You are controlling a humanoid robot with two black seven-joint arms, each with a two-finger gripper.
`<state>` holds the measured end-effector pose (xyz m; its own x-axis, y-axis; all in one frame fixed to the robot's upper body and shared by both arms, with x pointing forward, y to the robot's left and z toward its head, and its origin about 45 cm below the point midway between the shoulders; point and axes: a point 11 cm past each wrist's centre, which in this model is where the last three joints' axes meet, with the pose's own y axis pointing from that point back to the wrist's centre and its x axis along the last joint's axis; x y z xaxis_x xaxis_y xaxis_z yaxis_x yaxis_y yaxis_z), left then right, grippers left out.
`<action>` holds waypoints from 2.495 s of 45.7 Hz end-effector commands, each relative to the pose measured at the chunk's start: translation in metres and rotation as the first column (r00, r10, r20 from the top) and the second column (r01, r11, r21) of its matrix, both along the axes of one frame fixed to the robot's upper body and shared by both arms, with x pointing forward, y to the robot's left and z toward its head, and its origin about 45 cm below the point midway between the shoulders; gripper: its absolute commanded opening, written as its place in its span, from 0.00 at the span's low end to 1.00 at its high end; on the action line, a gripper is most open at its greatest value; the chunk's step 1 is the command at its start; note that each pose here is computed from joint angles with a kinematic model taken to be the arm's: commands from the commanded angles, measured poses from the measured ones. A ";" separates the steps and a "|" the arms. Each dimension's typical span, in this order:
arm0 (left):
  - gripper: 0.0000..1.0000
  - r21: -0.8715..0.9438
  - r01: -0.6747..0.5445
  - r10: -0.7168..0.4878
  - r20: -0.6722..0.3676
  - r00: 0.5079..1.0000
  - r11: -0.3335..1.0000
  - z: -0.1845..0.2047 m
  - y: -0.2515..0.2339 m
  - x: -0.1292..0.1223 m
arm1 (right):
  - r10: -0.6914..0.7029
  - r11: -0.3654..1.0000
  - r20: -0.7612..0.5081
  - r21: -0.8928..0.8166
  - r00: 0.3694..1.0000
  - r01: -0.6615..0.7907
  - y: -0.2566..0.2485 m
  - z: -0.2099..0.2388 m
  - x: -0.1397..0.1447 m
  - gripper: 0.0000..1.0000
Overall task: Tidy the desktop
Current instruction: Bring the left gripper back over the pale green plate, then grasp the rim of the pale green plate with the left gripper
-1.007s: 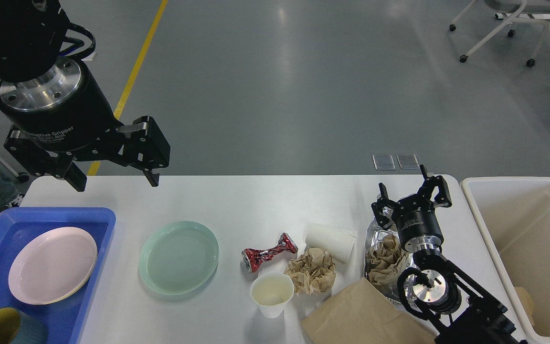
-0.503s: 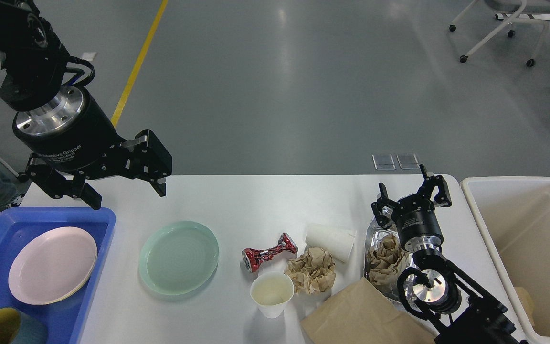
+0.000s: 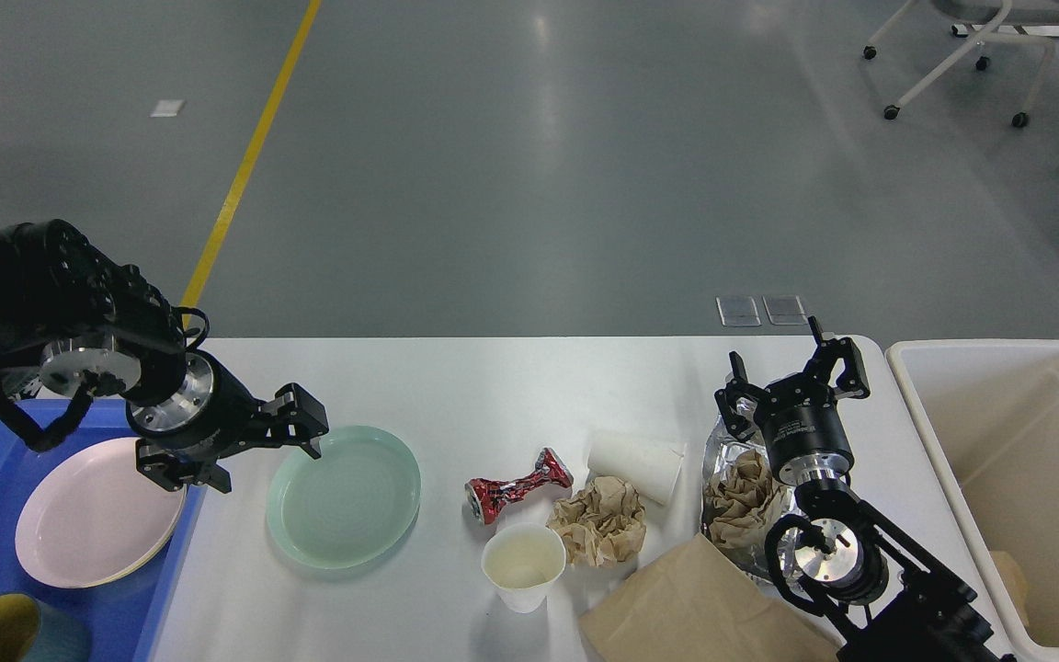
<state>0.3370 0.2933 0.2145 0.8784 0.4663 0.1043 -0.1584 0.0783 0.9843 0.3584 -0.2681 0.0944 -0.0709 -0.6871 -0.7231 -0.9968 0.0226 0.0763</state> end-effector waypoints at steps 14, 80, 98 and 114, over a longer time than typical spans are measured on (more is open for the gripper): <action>0.96 -0.026 -0.129 0.130 0.039 0.991 0.991 -0.106 0.019 -0.013 | 0.001 1.000 0.001 0.001 1.000 -0.001 0.000 0.000 0.000 1.00; 0.38 -0.042 -0.363 0.365 0.061 0.929 0.931 -0.144 0.022 -0.036 | 0.000 1.000 0.000 0.000 1.000 0.000 0.000 0.000 0.000 1.00; 0.30 -0.061 -0.449 0.452 0.053 0.890 0.891 -0.142 0.027 -0.037 | 0.001 1.000 0.000 -0.001 1.000 -0.001 0.000 0.000 0.000 1.00; 0.22 -0.065 -0.486 0.489 0.039 0.871 0.871 -0.146 0.028 -0.042 | 0.000 1.000 0.000 0.000 1.000 0.000 0.000 0.000 0.000 1.00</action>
<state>0.2985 0.3217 0.0715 0.5342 0.8375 0.1152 -0.2485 0.0254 0.9683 0.3584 -0.2680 0.0943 -0.0710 -0.6871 -0.7231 -0.9968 0.0225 0.0765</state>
